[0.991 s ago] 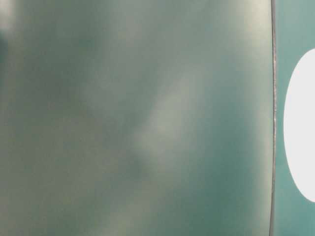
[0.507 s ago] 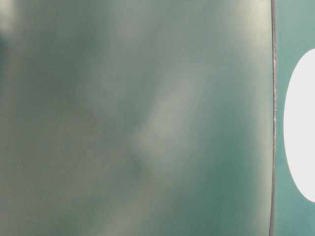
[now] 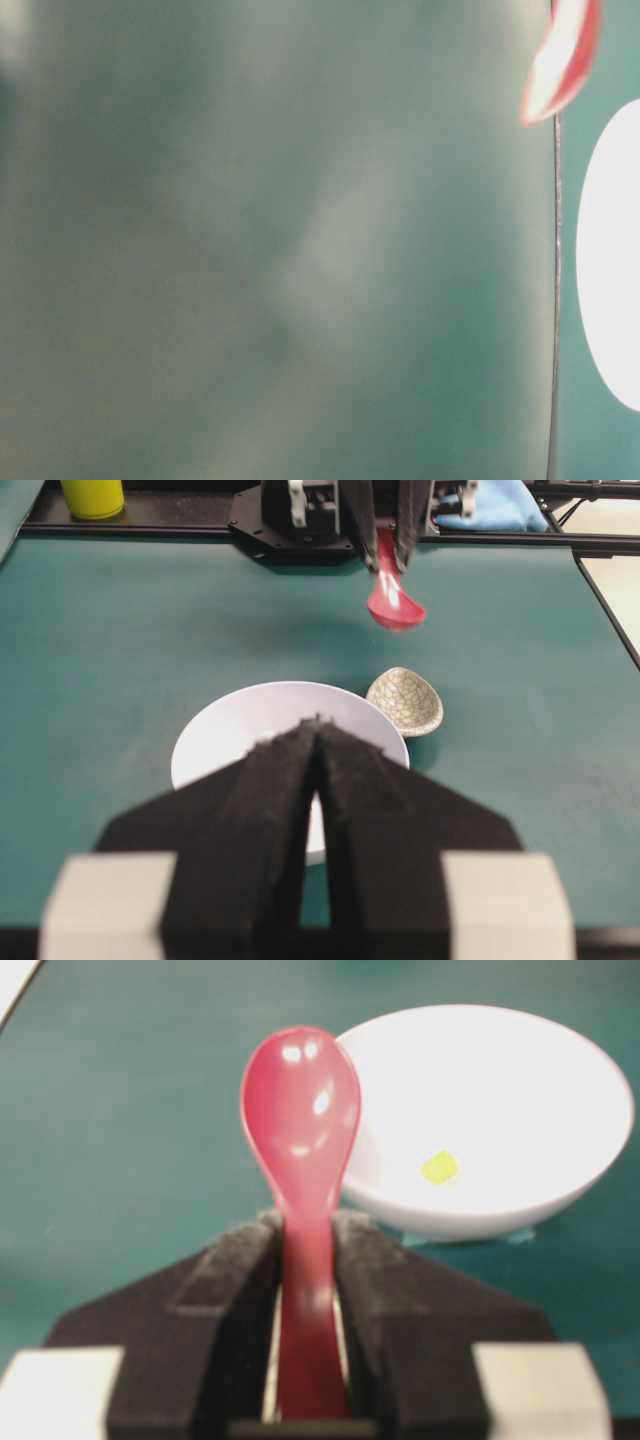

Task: Scoop the yellow hexagonal prism block from the bowl with a spoon using the right arm.
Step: 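Lift the pink spoon and carry it over the white bowl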

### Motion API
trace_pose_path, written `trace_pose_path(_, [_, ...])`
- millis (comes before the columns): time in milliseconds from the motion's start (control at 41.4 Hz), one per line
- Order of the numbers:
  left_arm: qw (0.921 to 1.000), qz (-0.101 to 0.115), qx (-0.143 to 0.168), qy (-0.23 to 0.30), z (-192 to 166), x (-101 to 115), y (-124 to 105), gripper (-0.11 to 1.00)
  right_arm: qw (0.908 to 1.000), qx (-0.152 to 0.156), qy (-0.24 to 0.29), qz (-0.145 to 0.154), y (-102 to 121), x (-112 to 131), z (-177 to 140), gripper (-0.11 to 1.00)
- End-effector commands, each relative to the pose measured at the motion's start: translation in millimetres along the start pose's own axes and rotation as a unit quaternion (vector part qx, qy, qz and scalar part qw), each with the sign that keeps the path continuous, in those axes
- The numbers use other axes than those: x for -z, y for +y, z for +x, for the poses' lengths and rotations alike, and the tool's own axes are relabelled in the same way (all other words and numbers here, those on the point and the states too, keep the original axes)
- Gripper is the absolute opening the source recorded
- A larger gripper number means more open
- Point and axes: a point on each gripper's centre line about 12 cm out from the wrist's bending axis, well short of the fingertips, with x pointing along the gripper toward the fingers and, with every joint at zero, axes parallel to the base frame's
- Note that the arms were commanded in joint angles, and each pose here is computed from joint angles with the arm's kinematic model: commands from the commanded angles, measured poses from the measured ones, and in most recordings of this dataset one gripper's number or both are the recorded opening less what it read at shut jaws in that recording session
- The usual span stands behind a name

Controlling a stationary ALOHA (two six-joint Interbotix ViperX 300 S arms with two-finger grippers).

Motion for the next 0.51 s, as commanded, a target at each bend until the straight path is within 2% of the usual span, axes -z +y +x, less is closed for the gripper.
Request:
trace_pose_path(0, [1.0,0.002,0.0,-0.009,1.7,-9.6,-0.1,0.0,0.9999,-0.002,0.014,0.008,-3.5,-25.0,5.2,0.23])
trace_pose_path(169, [0.9999,0.002,0.0,-0.01,1.5,-10.4,-0.1,0.0,0.9975,-0.004,0.066,0.023,-16.1,-57.4,15.8,0.23])
trace_pose_path(483, [0.9999,0.002,0.0,-0.01,1.5,-10.4,-0.1,0.0,0.9856,0.039,0.15,0.067,-58.8,-72.6,31.4,0.23])
